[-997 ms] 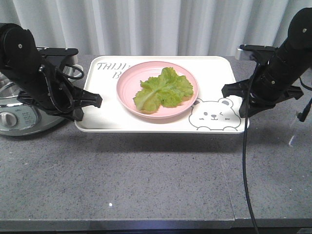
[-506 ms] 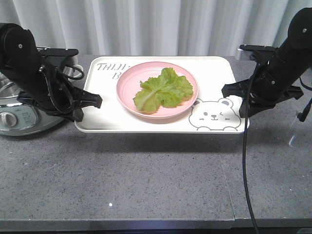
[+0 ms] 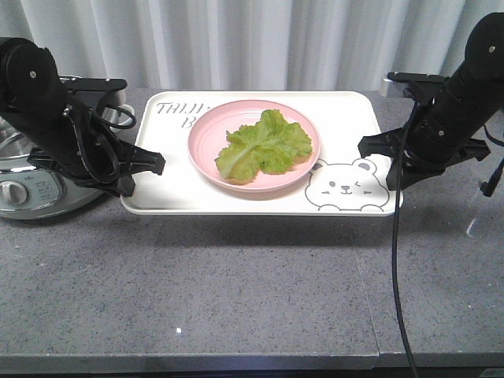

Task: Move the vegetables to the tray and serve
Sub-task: 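Hold the raised tray level with both grippers while the base turns away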

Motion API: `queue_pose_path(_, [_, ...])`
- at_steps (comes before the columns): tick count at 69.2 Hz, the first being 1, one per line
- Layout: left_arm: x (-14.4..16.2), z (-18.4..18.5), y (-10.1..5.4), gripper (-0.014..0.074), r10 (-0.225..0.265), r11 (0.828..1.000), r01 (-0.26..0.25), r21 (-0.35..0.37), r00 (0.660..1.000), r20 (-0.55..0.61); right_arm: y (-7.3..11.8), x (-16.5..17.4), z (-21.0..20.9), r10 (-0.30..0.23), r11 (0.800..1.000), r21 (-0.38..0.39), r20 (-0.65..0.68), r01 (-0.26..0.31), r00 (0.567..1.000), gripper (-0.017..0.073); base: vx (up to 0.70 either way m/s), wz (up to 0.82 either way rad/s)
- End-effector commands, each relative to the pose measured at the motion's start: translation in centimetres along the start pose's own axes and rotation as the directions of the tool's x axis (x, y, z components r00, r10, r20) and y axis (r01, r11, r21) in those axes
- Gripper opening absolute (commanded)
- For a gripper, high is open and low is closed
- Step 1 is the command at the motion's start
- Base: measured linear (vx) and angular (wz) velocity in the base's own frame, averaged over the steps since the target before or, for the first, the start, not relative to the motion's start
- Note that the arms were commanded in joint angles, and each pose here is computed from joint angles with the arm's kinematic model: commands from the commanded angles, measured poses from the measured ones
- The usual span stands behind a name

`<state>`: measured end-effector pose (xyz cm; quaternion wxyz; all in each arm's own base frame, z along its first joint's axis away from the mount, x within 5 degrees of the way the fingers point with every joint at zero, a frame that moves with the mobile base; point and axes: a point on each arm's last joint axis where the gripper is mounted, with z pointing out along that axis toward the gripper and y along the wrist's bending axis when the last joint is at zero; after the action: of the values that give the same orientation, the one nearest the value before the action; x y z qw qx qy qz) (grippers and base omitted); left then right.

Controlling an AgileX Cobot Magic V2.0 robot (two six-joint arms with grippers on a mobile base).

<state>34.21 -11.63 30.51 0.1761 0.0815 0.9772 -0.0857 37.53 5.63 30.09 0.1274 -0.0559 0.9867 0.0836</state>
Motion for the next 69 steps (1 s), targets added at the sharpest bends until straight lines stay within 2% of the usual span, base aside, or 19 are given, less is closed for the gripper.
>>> queue_pose_path(1, [-0.73,-3.38,-2.3,-0.0007,0.005,0.991,-0.024,0.13,0.989,0.149,2.03,-0.37,-3.41,-0.025,0.994,-0.105,0.145,0.041,0.989,-0.0004,0.0,0.0])
queue_pose_path(69, [-0.73,-3.38,-2.3,-0.0007,0.005,0.991,-0.024,0.13,0.989,0.149,2.06,-0.37,-3.4,-0.026,0.994,-0.105,0.145,0.042,0.989,-0.0004,-0.01,-0.03])
